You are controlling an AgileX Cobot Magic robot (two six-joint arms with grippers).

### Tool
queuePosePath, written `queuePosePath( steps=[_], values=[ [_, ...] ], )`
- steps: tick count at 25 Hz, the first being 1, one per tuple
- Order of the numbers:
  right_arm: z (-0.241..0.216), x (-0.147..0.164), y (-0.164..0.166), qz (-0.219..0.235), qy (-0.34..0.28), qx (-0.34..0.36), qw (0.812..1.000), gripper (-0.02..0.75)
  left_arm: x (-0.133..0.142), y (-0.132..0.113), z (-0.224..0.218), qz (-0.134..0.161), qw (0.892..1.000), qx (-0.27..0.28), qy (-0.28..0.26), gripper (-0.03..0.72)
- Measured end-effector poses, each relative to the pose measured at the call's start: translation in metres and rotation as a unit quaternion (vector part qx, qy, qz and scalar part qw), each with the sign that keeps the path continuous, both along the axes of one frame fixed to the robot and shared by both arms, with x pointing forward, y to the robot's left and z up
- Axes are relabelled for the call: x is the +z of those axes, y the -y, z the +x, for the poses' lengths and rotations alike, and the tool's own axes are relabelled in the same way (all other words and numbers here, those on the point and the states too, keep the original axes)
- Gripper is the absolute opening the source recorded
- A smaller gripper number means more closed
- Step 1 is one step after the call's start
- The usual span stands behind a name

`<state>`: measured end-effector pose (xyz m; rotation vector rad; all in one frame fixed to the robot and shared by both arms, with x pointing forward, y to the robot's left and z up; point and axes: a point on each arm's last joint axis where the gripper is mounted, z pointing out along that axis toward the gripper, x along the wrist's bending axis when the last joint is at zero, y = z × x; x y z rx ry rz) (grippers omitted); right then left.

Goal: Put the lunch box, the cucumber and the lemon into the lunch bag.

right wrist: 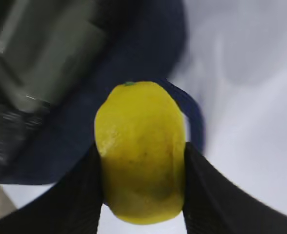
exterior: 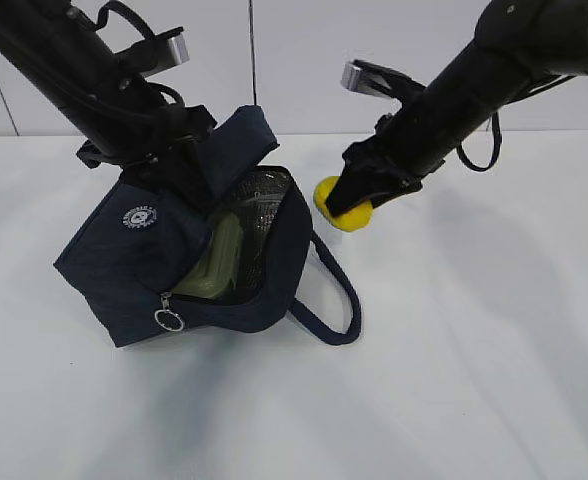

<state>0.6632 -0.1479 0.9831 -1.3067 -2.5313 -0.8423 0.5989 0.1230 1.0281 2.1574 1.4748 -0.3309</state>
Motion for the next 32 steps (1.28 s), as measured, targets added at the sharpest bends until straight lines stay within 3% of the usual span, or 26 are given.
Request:
queuePosePath(
  steps=[6, 9, 14, 22, 32],
  values=[
    [-0.001, 0.017, -0.017, 0.123, 0.008, 0.014, 0.992, 0.336, 0.0, 0.0, 0.0, 0.001, 1.0, 0.0, 0.0, 0.021],
    [-0.001, 0.021, -0.02, 0.154, 0.011, 0.014, 0.988, 0.336, 0.0, 0.0, 0.0, 0.001, 1.0, 0.0, 0.0, 0.021],
    [0.0, 0.016, -0.028, 0.175, 0.002, 0.014, 0.984, 0.336, 0.0, 0.0, 0.0, 0.001, 1.0, 0.0, 0.0, 0.021],
    [-0.005, -0.017, -0.058, 0.191, -0.034, 0.035, 0.98, 0.341, 0.0, 0.0, 0.0, 0.001, 1.0, -0.002, 0.0, 0.021],
    [-0.006, -0.013, -0.065, 0.221, -0.027, 0.042, 0.974, 0.452, 0.0, 0.0, 0.0, 0.001, 1.0, -0.002, 0.0, 0.021]
  ],
)
